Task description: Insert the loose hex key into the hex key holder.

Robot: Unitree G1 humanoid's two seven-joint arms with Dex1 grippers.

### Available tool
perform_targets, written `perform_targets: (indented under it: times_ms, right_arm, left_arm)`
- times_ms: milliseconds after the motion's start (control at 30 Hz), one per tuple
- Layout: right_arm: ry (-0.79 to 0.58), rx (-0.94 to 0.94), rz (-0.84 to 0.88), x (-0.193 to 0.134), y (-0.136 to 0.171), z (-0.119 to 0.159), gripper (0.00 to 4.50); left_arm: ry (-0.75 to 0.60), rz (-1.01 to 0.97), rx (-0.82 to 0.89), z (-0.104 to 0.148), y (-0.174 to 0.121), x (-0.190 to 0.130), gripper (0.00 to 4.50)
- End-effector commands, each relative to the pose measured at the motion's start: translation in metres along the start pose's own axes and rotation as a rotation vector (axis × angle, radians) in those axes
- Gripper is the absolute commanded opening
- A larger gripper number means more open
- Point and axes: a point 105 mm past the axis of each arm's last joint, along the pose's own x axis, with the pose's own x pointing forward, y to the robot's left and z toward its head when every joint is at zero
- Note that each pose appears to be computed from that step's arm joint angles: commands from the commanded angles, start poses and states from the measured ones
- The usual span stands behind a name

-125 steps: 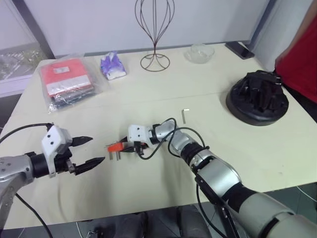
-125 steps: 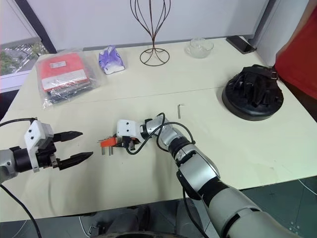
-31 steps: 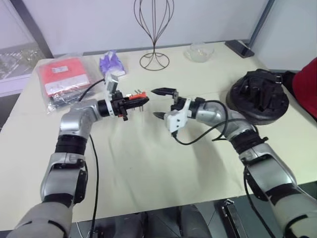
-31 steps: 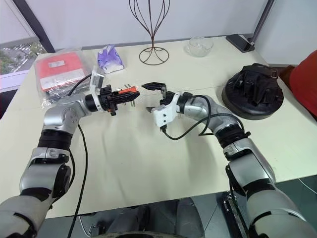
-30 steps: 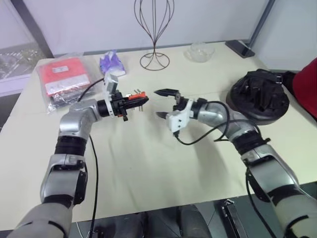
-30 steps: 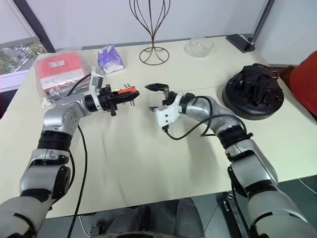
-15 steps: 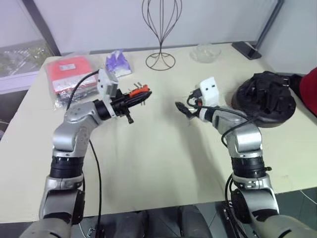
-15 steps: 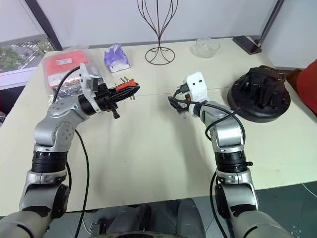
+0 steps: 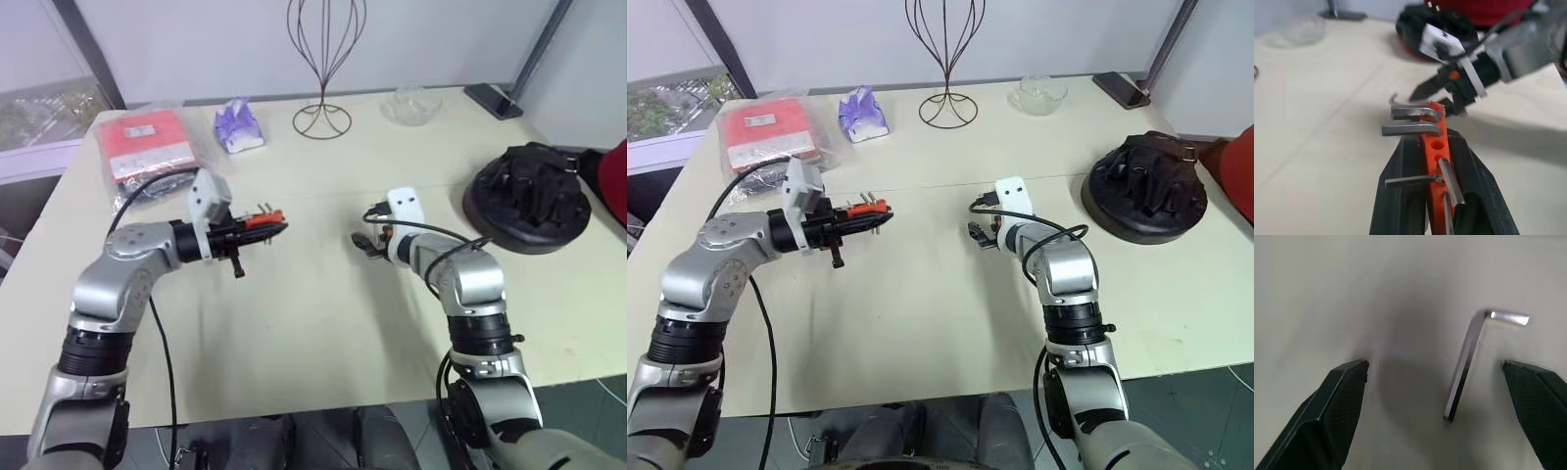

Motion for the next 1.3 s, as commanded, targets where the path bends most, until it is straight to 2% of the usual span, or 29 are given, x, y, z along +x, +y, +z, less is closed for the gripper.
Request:
perform_targets:
  times_ms: [33, 133, 233, 433, 467, 500, 633, 667, 800, 867, 967, 1100, 1233, 1300]
  right_arm:
    - [-0.016, -0.035, -0.029, 0.01, -0.006, 0.004, 4.48]
    - [-0.004, -0.037, -0.04, 0.02, -0.01, 0.0, 4.48]
    - [0.057, -0.039, -0.037, 0.031, -0.01, -0.011, 3.66]
    - [0.137, -0.012, -0.026, 0.032, -0.009, -0.025, 0.64]
    - [0.142, -0.007, -0.021, 0.032, -0.007, -0.025, 0.21]
    - [0.143, -0.006, -0.019, 0.03, -0.007, -0.026, 0.07]
    - [0.124, -0.004, -0.014, 0.029, -0.005, -0.02, 0.07]
    - [0.078, -0.006, -0.019, 0.029, -0.006, -0.01, 0.07]
    - [-0.208, 0.0, 0.005, 0.023, -0.006, 0.049, 0.07]
    - [-0.487, -0.128, 0.072, 0.001, 0.006, 0.098, 0.07]
    - [-0.659, -0.298, 0.159, -0.018, 0.026, 0.119, 0.07]
    - [-0.823, -0.166, 0.31, -0.047, 0.037, 0.141, 0.07]
    - [-0.916, 0.066, 0.498, -0.075, 0.051, 0.156, 0.07]
    - [-0.94, 0.127, 0.552, -0.085, 0.056, 0.162, 0.07]
  left_arm:
    - [-0.012, 0.0, 0.059, 0.007, -0.002, 0.001, 0.0]
    - [-0.013, 0.009, 0.055, 0.005, -0.003, 0.003, 0.0]
    - [-0.044, 0.021, 0.032, 0.006, -0.006, 0.008, 0.0]
    - [-0.062, 0.042, 0.025, 0.006, -0.009, 0.011, 0.0]
    - [-0.063, 0.049, 0.025, 0.006, -0.008, 0.01, 0.0]
    - [-0.063, 0.055, 0.025, 0.005, -0.008, 0.01, 0.0]
    - [-0.049, 0.062, 0.029, 0.001, -0.006, 0.009, 0.0]
    - [-0.033, 0.052, 0.038, -0.001, -0.007, 0.01, 0.0]
    - [0.036, -0.015, 0.069, -0.013, -0.009, 0.013, 0.0]
    - [0.02, -0.038, 0.062, -0.011, -0.006, 0.02, 0.0]
    - [0.013, -0.049, 0.067, -0.011, 0.001, 0.025, 0.0]
    - [-0.028, -0.044, 0.075, -0.004, 0.018, 0.041, 0.0]
    - [-0.157, -0.082, 0.009, 0.02, 0.028, 0.057, 0.0]
    - [-0.18, -0.101, 0.0, 0.027, 0.03, 0.063, 0.0]
